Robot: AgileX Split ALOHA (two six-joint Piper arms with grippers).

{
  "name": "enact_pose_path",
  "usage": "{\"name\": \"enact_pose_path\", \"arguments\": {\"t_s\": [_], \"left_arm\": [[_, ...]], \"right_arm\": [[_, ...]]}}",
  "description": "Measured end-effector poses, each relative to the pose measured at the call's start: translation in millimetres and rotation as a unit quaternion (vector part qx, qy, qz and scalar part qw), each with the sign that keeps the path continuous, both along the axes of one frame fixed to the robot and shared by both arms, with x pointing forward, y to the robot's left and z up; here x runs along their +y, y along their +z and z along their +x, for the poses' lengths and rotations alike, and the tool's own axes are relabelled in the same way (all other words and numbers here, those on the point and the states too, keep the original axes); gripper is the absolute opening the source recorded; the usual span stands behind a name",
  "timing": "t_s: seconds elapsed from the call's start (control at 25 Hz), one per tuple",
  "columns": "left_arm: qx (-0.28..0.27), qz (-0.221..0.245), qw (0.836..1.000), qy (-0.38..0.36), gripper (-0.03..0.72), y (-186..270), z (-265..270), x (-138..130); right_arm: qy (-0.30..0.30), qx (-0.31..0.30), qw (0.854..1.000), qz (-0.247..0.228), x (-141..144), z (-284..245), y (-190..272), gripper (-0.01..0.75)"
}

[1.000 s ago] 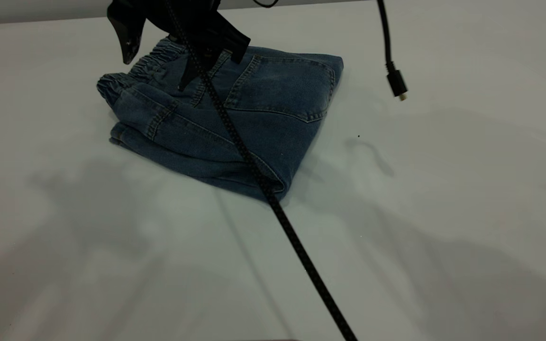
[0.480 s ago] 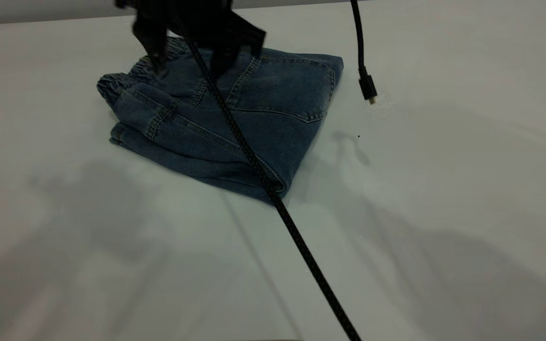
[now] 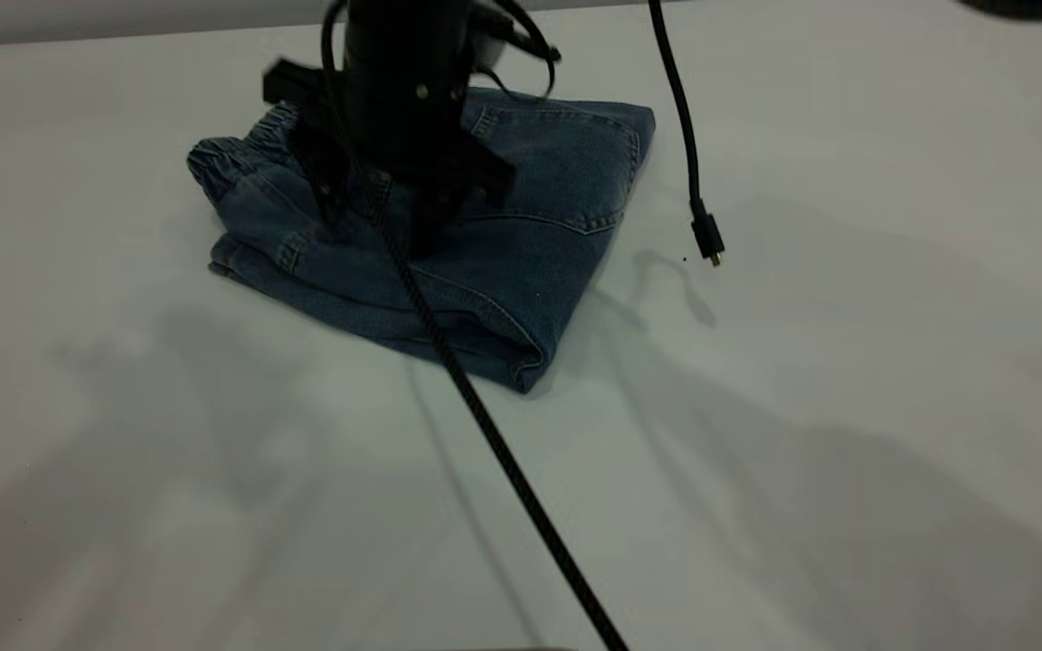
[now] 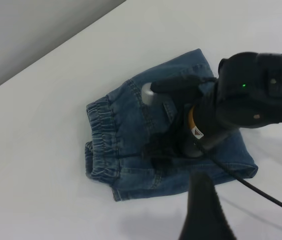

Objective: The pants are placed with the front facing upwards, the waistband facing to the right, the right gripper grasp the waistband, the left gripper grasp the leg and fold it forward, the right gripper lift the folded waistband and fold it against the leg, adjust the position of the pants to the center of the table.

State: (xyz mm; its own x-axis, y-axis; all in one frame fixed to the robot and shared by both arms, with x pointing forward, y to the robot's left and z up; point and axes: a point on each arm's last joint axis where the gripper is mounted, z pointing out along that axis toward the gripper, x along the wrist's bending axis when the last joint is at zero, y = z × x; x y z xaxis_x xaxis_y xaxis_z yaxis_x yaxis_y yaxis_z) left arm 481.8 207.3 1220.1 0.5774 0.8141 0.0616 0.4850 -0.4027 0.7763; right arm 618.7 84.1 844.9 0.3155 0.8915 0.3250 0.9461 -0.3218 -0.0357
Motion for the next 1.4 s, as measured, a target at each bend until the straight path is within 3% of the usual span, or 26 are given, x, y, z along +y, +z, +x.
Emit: {"name": "enact_pose_path", "arguments": {"t_s": [0.32,0.76,1.2,1.4], "left_arm": [[0.002,0.001,1.0,0.0,0.41,-0.3,-0.3,0.0],[0.002,0.001,1.0,-0.001,0.41,-0.4,-0.3,0.0],[0.003,0.001,1.0,-0.001,0.41,-0.4,-0.4,0.0],[0.003,0.002,1.0,-0.001,0.41,-0.5,-0.4,0.1]], "right_arm": [[0.015,0.01,1.0,-0.008,-0.6,-2.0,-4.2,0.48],[0.131,0.017,0.99,-0.053,-8.2,-8.9,-5.8,0.473],[0.269,0.0,0.958,-0.099,-7.8,-19.6,-6.9,0.471],[0.344,-0.023,0.931,-0.12,3.0,-32.6,-7.5,0.471]]}}
